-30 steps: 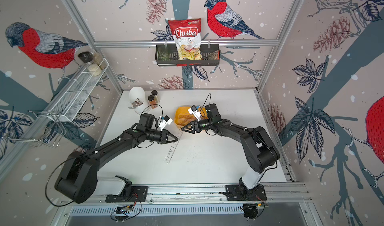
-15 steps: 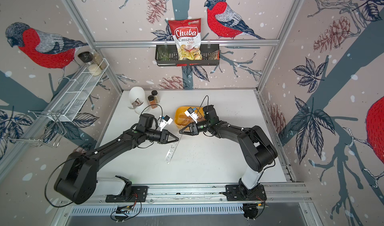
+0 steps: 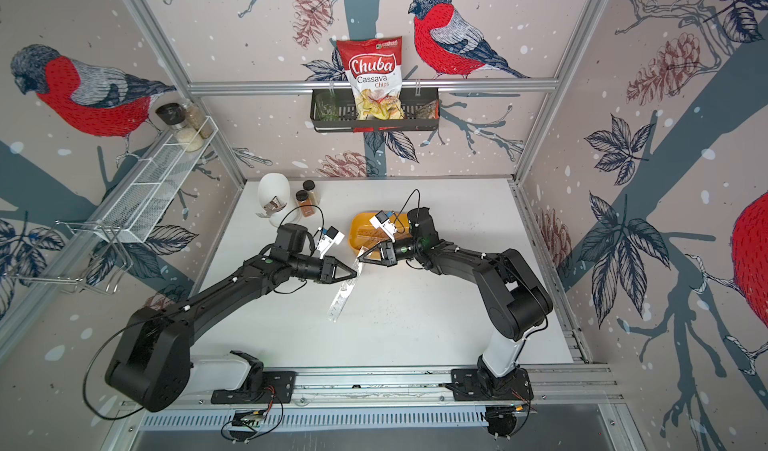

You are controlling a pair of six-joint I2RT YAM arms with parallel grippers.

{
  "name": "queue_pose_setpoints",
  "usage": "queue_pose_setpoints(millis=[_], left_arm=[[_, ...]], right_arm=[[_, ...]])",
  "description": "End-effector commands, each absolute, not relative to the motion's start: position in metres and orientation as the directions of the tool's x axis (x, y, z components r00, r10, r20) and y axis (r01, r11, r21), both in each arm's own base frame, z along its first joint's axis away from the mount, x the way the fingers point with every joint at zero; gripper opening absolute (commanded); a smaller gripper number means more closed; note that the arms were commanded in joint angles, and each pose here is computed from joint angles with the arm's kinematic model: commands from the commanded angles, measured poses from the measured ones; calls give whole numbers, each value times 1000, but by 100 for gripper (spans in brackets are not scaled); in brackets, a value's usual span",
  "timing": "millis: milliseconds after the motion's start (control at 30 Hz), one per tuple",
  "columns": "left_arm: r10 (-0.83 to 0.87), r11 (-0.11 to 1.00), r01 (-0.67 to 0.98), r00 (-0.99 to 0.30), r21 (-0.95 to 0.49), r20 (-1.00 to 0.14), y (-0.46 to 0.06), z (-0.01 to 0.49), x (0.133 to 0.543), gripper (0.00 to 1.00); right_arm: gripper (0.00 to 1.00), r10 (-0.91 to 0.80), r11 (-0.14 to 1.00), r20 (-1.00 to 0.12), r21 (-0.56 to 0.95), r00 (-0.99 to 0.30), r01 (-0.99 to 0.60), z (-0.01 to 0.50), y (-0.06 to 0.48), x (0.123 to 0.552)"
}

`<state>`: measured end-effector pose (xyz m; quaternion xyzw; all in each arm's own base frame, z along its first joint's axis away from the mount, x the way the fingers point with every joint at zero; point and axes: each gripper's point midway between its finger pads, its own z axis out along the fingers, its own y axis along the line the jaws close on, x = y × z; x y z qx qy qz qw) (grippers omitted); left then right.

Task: Put the scattered rulers into the storage box
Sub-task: Pick up the ruler from the center of the board, then place the ruler in the storage box.

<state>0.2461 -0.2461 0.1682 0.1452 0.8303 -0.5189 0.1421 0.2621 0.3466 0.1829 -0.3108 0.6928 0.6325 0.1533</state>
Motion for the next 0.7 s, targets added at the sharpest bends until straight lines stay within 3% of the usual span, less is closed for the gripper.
queue_pose_setpoints(millis=[0,133,367,667], left_arm=[[4,587,354,-901,-728,-435,-220,161,280,54],[-109,753,286,-833,-592,-542,-187,180,323,55],[-170,861,217,-730,-460,-662,-155,205,343,56],[-162,881,194,-733,-432,-661,-148,193,341,57]], right_arm=[[0,-75,139,-607,779,-791,-611,191,336,307],[0,160,273,-613,781,-774,-562,207,311,359],[0,436,448,-630,771,-642,-452,228,272,409],[0,511,614,-651,733,-561,-291,211,258,416]])
